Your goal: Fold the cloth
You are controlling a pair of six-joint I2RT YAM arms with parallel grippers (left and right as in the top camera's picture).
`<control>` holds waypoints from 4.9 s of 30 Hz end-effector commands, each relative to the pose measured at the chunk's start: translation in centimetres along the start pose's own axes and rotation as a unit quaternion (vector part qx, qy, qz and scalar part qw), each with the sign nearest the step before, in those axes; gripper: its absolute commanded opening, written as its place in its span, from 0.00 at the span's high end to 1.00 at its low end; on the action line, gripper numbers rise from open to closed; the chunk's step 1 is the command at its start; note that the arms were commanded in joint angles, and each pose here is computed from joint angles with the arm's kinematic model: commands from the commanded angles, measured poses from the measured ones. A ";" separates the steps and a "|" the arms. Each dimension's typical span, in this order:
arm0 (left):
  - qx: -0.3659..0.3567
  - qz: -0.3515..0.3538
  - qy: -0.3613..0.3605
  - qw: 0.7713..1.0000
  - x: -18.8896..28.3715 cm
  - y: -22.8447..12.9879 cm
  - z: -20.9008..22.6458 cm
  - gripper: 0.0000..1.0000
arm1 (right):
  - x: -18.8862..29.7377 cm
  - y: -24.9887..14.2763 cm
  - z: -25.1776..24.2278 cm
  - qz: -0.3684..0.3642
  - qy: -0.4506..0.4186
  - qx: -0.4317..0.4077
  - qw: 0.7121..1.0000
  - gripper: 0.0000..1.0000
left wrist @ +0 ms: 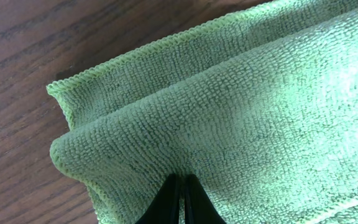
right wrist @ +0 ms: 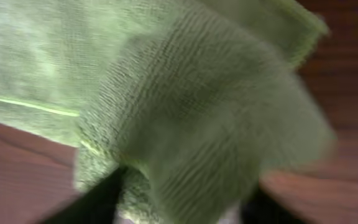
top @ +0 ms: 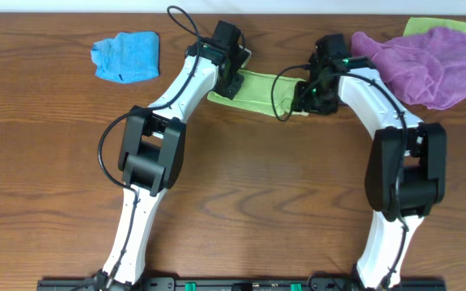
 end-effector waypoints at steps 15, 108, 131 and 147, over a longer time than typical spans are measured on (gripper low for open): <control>0.012 0.058 -0.005 0.998 -0.6 -2.3 -0.1 0.94 | 1.4 1.0 -6.8 -0.005 -0.037 -0.082 0.996 0.01; 0.020 0.060 0.003 0.998 -0.8 -2.5 0.1 0.94 | -8.9 -4.0 -6.2 0.004 0.212 -0.144 0.967 0.99; 0.026 0.061 -0.007 0.998 -0.8 -2.5 -0.3 0.94 | -1.9 4.1 -0.5 -0.029 0.216 -0.035 0.975 0.99; 0.026 0.060 -0.007 0.998 -0.8 -2.5 -0.2 0.94 | 0.4 4.4 6.4 -0.019 0.203 0.054 0.977 0.99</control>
Point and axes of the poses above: each gripper's point midway between its finger pads, its own x axis back along the fingers, its own z axis along the line the jaws close on, y = z × x, the point moved 5 cm from there along x, back along the fingers, and after that the axes turned 2 degrees about x, right-handed, at the moved point
